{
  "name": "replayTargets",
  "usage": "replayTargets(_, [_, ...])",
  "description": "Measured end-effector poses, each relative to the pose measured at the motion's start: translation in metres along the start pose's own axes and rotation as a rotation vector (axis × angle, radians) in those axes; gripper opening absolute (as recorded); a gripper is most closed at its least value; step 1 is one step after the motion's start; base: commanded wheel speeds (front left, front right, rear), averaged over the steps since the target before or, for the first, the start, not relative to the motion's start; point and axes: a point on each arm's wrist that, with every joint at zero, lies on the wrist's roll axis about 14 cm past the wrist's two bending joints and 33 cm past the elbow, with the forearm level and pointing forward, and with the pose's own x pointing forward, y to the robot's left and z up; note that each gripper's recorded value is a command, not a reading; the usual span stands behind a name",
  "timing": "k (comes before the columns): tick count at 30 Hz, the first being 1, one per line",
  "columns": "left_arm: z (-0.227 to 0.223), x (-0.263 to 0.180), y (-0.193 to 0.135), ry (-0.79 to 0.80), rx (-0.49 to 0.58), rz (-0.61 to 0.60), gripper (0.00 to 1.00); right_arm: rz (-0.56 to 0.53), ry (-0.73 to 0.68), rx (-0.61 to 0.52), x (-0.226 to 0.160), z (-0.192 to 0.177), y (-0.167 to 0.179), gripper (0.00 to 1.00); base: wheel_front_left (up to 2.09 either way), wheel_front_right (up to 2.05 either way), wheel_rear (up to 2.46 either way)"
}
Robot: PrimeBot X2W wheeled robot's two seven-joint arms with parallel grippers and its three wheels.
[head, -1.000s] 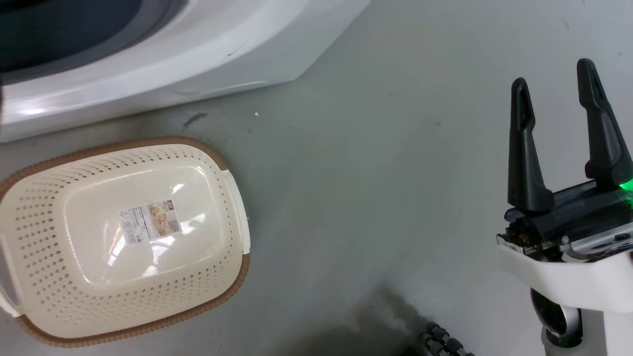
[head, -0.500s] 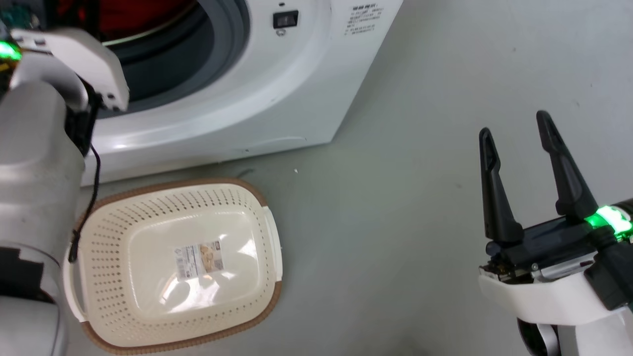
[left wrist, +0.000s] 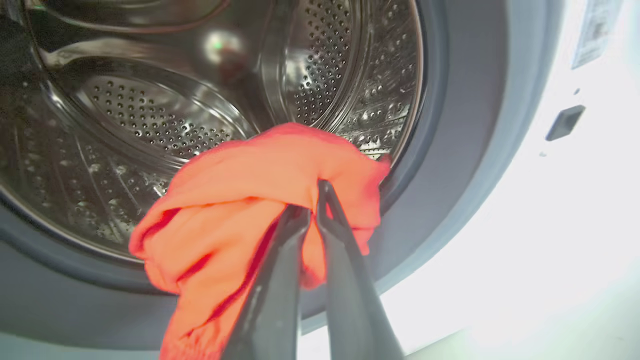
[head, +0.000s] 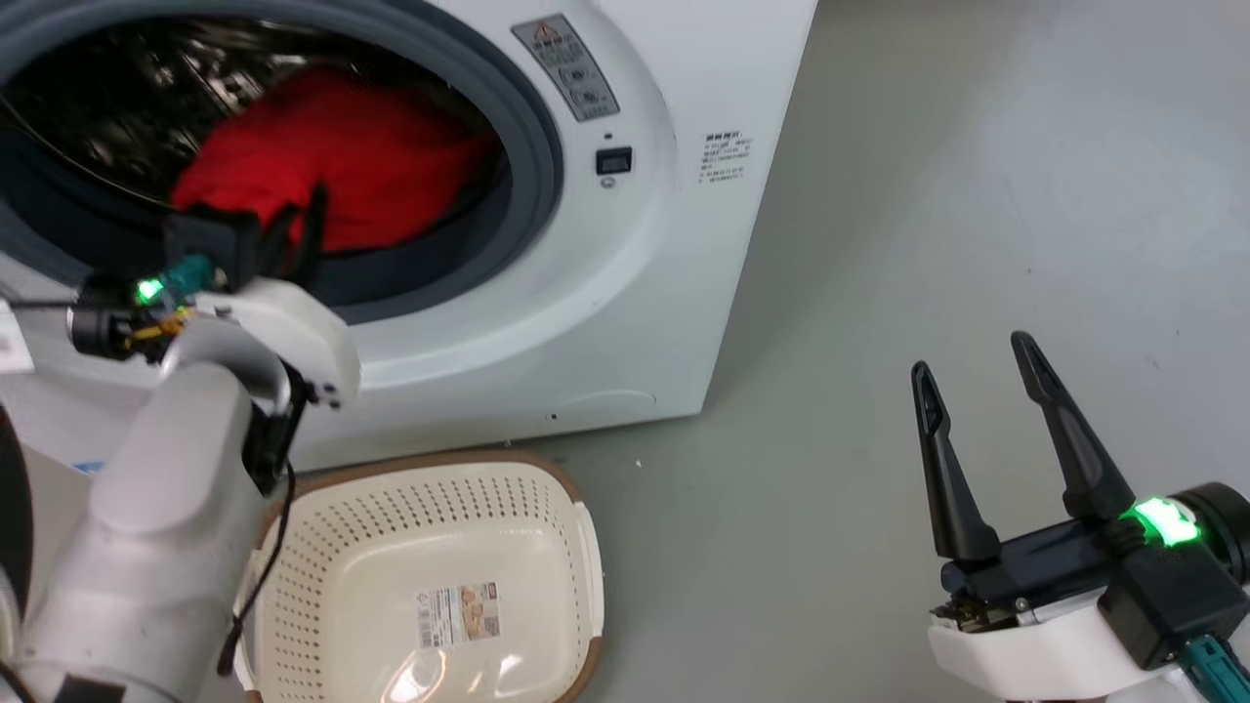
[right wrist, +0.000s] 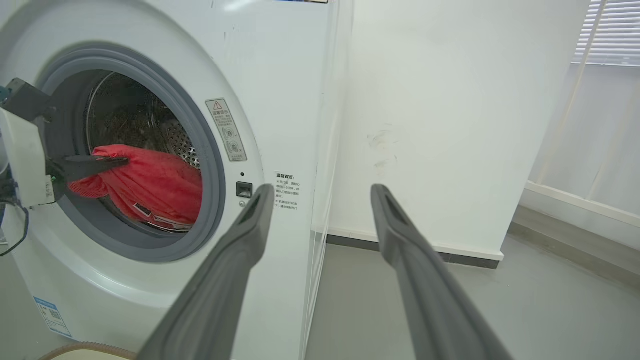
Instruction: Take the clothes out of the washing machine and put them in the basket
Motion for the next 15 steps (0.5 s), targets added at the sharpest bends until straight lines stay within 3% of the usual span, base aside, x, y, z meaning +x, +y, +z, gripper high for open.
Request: replayTargets(15, [0.005,-0.107,-0.045,-0.018,0.042,-0.061,0.0,0.018,-0.06,-0.003,-0.039,0.032,0.013,1.0,0.0,0.0,0.0])
